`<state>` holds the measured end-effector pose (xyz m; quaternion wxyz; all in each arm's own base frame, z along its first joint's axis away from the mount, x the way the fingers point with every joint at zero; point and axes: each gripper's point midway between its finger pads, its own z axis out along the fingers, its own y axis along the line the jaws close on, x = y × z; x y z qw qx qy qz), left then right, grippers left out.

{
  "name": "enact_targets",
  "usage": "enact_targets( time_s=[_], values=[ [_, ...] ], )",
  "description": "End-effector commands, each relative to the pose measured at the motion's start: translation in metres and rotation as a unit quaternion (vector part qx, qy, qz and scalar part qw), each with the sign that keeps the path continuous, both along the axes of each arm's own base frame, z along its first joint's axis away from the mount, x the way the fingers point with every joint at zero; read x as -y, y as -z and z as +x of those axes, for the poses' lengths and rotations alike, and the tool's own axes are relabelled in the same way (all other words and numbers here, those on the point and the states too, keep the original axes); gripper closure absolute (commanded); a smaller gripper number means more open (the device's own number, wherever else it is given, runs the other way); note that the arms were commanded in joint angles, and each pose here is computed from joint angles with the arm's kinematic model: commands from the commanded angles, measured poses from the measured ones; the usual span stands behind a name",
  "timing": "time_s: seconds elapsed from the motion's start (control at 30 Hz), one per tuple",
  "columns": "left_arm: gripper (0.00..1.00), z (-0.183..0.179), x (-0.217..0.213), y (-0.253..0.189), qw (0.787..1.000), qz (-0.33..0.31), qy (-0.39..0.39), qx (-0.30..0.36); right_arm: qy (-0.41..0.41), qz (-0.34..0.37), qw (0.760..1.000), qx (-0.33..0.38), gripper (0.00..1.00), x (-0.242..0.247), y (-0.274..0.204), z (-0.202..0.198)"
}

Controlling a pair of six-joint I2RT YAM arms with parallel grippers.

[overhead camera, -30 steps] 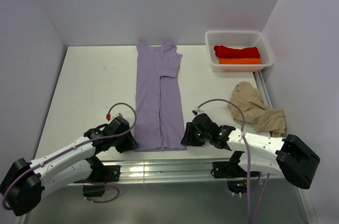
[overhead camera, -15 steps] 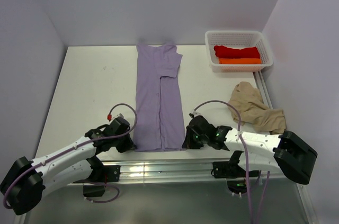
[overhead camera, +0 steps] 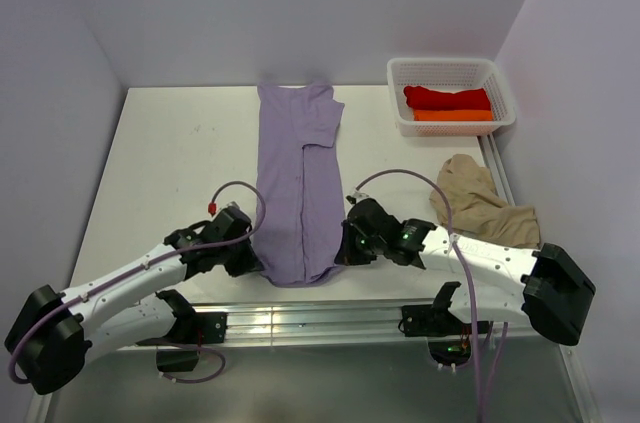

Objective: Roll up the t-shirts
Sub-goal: Fold the tshirt

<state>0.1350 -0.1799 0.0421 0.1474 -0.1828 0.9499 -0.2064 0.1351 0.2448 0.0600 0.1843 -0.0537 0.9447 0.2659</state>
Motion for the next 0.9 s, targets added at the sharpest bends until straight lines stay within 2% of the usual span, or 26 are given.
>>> enact_targets(
  time_s=[0.0, 0.3, 0.87],
  values=[
    [1.0, 0.023, 0.009, -0.029, 0.999, -0.002, 0.004, 0.04, -0.005, -0.001, 1.0, 0.03, 1.0, -0.002, -0.021, 0.018],
    [1.0, 0.084, -0.007, -0.069, 0.995, 0.005, -0.028, 0.095, 0.01, -0.001, 0.999, 0.053, 1.0, -0.002, -0.043, 0.066],
    [1.0, 0.165, -0.017, -0.079, 0.988, 0.027, -0.058, 0.141, 0.033, 0.003, 0.998, 0.062, 1.0, -0.005, -0.058, 0.144]
  ],
)
